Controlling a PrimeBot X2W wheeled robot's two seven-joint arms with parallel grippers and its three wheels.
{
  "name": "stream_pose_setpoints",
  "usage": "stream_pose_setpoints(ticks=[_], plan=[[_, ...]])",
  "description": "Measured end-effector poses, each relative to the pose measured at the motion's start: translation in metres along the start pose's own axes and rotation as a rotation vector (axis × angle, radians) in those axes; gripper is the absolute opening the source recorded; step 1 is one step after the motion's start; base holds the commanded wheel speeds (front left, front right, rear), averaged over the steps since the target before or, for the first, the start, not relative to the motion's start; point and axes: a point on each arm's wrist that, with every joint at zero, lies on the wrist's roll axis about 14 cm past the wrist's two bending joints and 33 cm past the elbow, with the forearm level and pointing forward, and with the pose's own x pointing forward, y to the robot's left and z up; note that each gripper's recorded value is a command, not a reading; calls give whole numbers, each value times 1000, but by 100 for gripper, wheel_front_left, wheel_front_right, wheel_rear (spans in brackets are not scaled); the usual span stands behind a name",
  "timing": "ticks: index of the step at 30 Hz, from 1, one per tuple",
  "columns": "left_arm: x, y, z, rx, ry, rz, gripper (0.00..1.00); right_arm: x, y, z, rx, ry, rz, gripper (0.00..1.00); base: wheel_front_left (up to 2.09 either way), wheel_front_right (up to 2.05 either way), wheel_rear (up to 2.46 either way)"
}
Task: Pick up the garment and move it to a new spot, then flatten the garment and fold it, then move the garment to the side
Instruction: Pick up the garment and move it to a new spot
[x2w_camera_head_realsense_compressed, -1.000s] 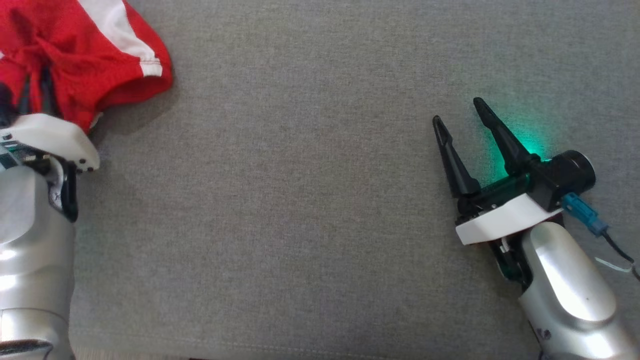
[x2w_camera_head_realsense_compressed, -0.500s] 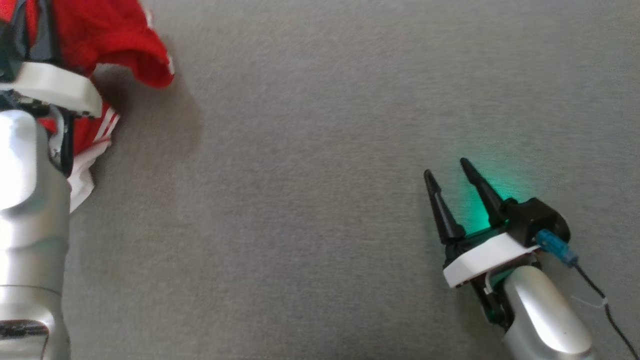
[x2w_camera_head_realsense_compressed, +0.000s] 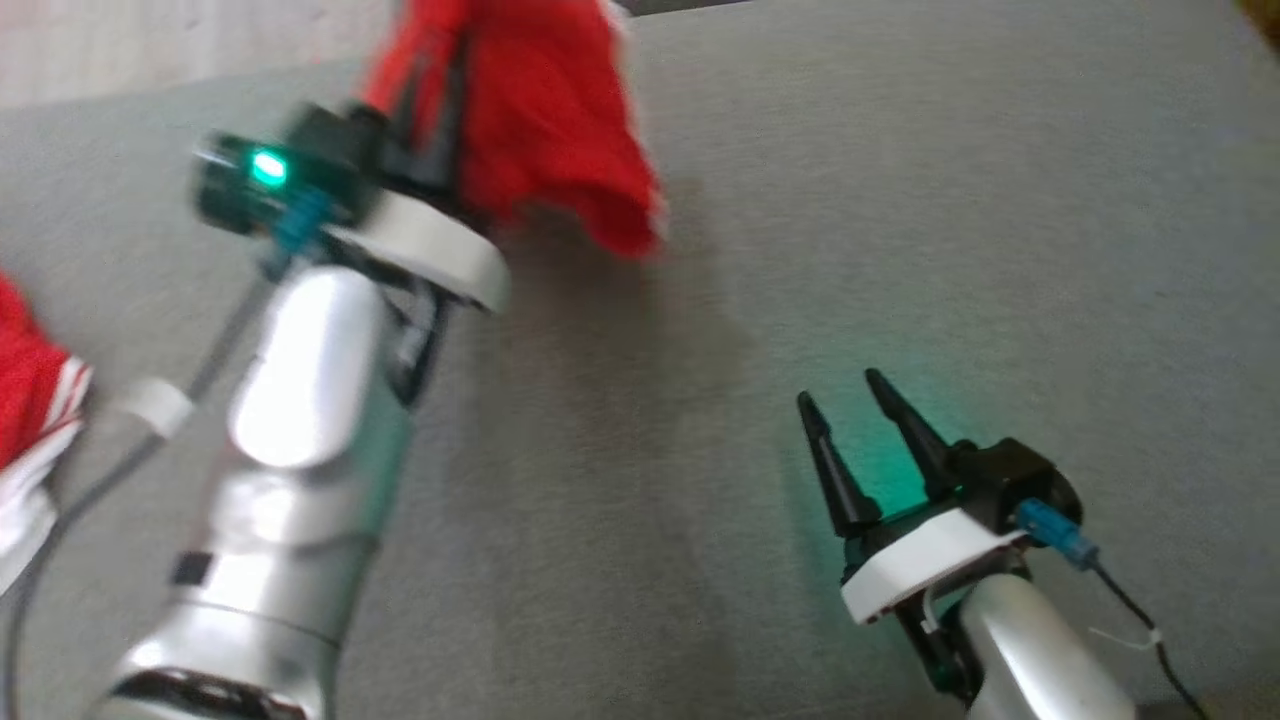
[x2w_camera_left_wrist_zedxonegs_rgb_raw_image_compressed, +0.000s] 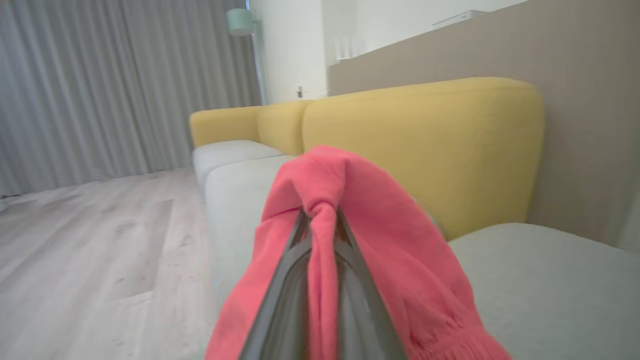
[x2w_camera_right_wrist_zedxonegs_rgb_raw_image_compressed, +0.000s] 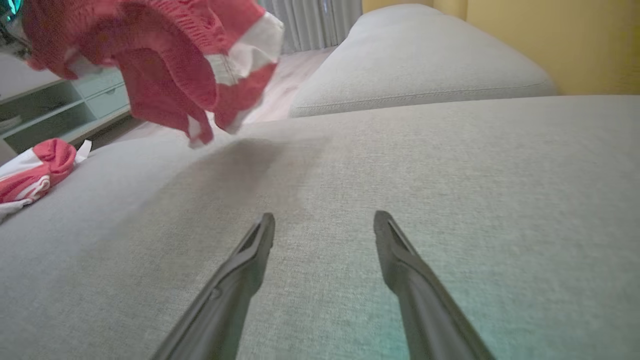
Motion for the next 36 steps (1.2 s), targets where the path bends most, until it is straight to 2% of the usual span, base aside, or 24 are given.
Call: stream_pose_setpoints(ticks=[4, 8, 10, 11, 12, 13, 17, 22, 27, 31, 36], plan=[[5, -57, -6, -84, -11, -128, 0, -14, -9, 1, 1, -5, -41, 100, 0, 0, 0], [-3, -99, -16, -184, 6, -200, 0, -28, -21, 5, 8, -19, -91, 100, 0, 0, 0], [-14, -116, -32, -199, 52, -220, 0, -33, -23, 6, 12, -25, -105, 100, 0, 0, 0], [-21, -121, -40, -209, 75, -218, 16, -34, -24, 7, 14, -30, -108, 100, 0, 0, 0], [-28, -123, -50, -213, 105, -204, 46, -34, -24, 9, 14, -35, -110, 100, 0, 0, 0], [-35, -121, -60, -210, 130, -186, 100, -34, -24, 9, 14, -37, -109, 100, 0, 0, 0], [-61, -104, -91, -225, 214, -92, 100, -29, -21, 12, 17, -43, -99, 100, 0, 0, 0], [-91, -62, -101, -230, 218, 65, 100, -22, -16, 11, 24, -44, -81, 100, 0, 0, 0], [-145, -21, -117, -223, 252, 237, 100, -15, -12, 14, 28, -52, -62, 100, 0, 0, 0], [-183, -1, -120, -209, 265, 333, 100, -8, -6, 21, 19, -68, -42, 100, 0, 0, 0], [-213, 8, -118, -203, 265, 383, 100, -7, 0, 20, 23, -67, -24, 100, 0, 0, 0]])
